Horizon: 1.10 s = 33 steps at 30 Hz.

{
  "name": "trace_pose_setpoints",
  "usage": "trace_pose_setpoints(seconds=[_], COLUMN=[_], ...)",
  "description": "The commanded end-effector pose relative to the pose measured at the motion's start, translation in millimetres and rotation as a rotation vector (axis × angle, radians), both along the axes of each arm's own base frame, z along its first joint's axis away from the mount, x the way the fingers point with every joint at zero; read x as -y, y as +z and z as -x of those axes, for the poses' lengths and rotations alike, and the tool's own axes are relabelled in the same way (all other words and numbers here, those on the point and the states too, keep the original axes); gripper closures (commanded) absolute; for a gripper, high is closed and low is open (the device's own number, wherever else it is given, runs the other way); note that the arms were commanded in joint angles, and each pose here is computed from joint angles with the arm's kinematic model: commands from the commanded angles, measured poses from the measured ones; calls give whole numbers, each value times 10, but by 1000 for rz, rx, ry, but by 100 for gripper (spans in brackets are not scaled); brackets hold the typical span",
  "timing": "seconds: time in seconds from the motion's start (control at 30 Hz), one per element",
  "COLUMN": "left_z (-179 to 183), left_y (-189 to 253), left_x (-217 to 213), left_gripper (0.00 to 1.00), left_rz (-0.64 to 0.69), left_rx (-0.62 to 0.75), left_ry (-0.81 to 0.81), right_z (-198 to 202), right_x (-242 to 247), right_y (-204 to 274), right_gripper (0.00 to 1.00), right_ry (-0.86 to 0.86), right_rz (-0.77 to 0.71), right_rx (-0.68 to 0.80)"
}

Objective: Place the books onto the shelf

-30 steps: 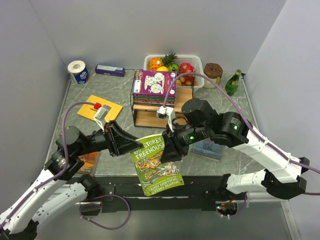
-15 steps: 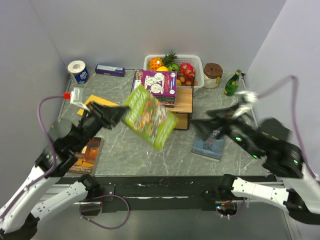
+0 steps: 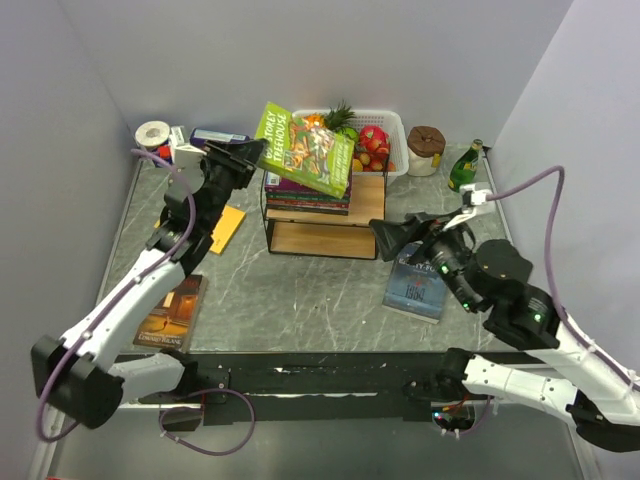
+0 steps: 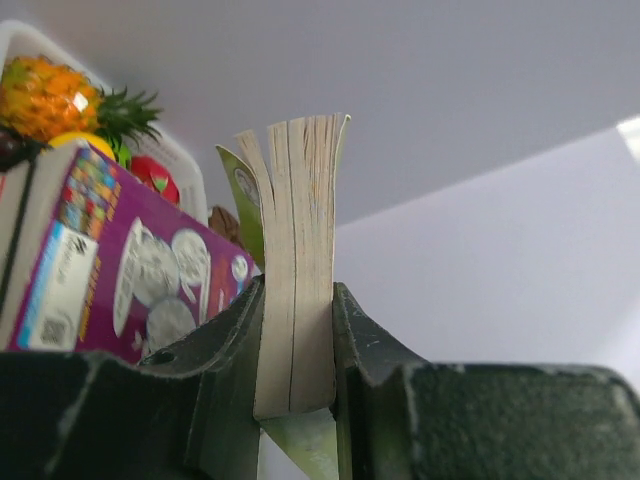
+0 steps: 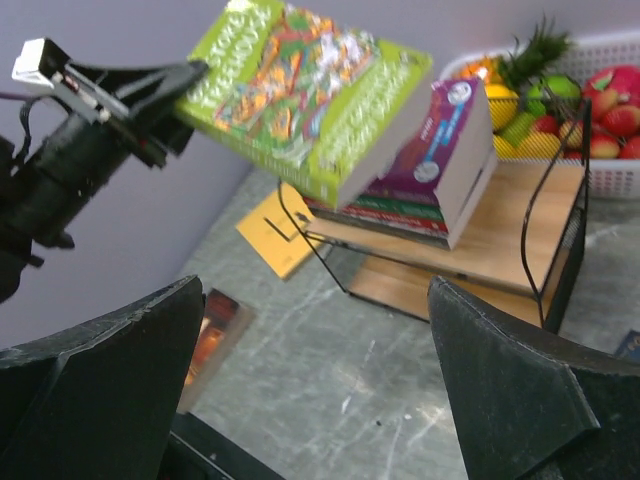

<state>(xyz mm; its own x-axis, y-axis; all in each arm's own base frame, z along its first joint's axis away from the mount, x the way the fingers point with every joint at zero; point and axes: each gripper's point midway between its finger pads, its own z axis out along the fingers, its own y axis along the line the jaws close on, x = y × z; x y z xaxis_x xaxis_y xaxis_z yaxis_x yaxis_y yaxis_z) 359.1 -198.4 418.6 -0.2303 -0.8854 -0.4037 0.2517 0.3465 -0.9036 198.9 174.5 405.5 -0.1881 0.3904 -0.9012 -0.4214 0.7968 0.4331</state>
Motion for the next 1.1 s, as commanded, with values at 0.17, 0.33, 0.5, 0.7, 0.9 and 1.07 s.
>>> trace_pose_setpoints(seconds=[0.17,0.33,0.5,0.7,0.9,1.07], left_z=[-111,-252,-345,-453,-549,-668], left_y=[730,502,210,-4,-159,-256], left_x=[-122,30,-16,-12,30,-10], left_gripper=[99,99,99,99,99,99], left_rz=[284,270,245,217,173,132], left_rx=[377,341,270,215,146,99], left_ry=[-110,-165,-113,-86,-78,-25], right_z=[-180,-297,-405,-545,-676,-785], right_x=[-19,-52,-131,-256,-398,-467], right_y=[18,-94,-196,-276,-265,-253], right_gripper=[1,1,1,1,1,2], right_ry=[-47,-60,-56,-35,-5,7], right_rz=[-60,-40,-21,-8,11,16], right_rx=[37,17,-11,-43,-75,-77])
